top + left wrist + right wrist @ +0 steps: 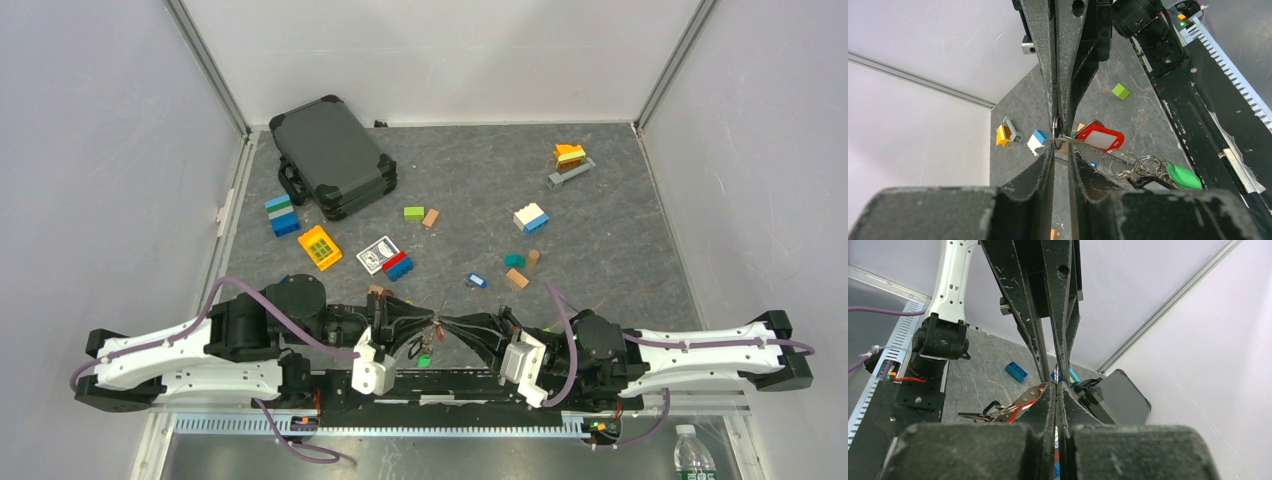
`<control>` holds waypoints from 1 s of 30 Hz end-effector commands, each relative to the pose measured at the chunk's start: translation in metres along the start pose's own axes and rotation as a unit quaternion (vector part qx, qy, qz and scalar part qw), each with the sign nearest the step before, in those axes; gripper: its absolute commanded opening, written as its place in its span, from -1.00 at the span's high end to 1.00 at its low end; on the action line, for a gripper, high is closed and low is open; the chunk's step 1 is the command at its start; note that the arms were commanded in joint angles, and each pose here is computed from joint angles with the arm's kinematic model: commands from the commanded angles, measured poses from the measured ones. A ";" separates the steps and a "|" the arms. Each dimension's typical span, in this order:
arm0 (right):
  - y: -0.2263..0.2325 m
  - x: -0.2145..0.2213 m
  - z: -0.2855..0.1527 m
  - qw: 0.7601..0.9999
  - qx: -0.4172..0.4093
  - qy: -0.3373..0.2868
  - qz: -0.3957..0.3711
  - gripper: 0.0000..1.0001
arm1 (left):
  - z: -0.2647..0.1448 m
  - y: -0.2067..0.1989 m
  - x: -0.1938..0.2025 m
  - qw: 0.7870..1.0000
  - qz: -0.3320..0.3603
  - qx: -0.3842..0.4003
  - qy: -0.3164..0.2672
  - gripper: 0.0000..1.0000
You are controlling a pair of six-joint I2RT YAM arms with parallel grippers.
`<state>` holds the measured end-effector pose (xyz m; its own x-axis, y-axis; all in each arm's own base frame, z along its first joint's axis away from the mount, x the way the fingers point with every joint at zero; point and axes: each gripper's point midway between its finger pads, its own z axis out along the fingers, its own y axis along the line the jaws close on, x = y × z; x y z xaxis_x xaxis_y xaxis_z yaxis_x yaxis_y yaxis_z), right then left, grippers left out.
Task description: Remove the keys from the keyring
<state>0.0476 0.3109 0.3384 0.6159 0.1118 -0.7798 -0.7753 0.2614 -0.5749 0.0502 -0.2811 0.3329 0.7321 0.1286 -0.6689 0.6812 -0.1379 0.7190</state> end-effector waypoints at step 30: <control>-0.003 -0.006 0.005 1.000 0.005 -0.010 -0.004 1.00 | 0.004 0.008 -0.021 0.999 -0.013 0.000 -0.035 0.65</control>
<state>0.0439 0.3162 0.3314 0.6194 0.1052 -0.7780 -0.7761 0.2314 -0.5866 0.0505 -0.2834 0.3225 0.7258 0.1564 -0.6699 0.6879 -0.1673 0.7063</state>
